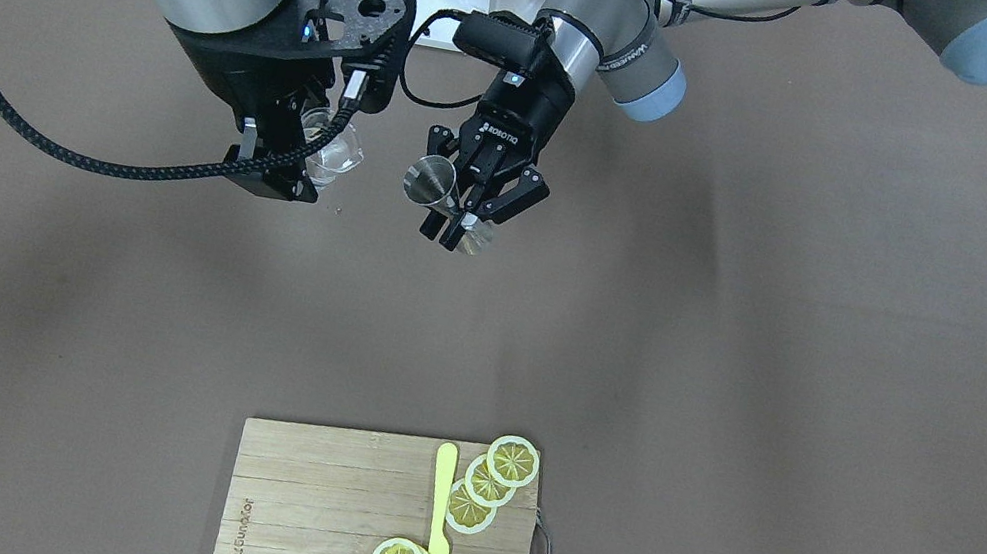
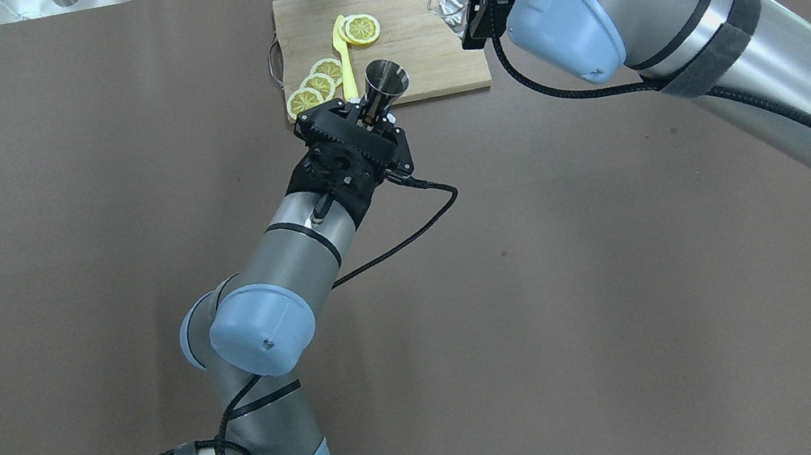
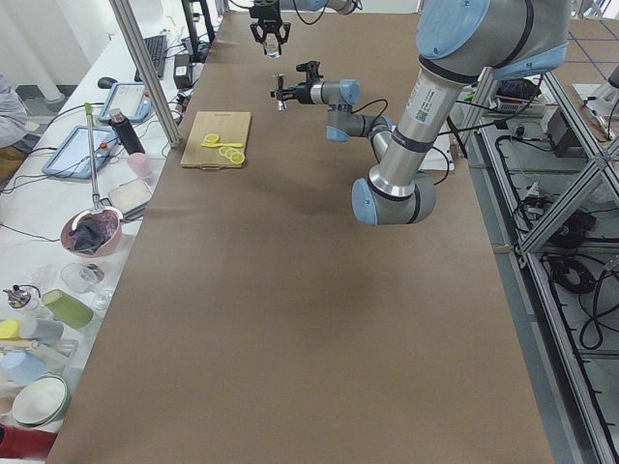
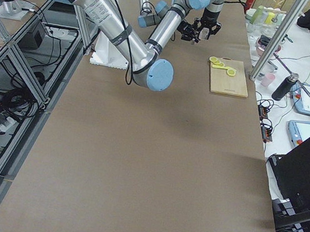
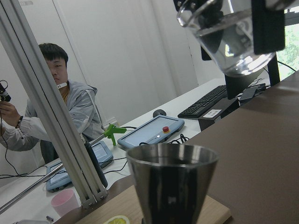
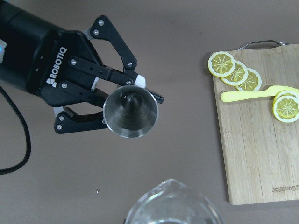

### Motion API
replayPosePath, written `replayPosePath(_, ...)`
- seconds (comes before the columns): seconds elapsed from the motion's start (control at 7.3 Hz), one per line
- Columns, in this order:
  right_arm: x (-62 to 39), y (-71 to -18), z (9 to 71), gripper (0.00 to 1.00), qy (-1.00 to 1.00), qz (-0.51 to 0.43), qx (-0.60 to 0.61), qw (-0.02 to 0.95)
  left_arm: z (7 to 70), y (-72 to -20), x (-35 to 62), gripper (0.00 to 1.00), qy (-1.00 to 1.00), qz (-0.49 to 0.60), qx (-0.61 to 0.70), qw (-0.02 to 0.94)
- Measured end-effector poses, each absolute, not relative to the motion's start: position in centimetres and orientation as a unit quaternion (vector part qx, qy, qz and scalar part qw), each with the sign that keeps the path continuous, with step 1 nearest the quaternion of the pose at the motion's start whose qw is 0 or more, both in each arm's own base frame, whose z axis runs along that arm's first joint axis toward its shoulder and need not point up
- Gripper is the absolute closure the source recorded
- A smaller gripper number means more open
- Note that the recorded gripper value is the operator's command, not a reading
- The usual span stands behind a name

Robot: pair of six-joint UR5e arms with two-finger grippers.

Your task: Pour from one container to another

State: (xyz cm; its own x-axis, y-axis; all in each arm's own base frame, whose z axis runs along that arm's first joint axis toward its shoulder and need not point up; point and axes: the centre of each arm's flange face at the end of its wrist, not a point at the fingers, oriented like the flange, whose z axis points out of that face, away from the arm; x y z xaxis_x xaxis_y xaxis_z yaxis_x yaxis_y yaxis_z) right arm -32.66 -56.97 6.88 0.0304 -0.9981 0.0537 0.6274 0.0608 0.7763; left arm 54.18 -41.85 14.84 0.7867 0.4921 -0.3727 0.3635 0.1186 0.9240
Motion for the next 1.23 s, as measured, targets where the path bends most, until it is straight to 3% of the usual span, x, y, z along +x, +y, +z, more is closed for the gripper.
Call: replayPosePath(1.23,-36.9,-56.5,2.6,1.0,-0.261,-0.685,0.242,0.636,14.8,-41.8,54.2,1.0,0.33,0.043,0.662,0.671)
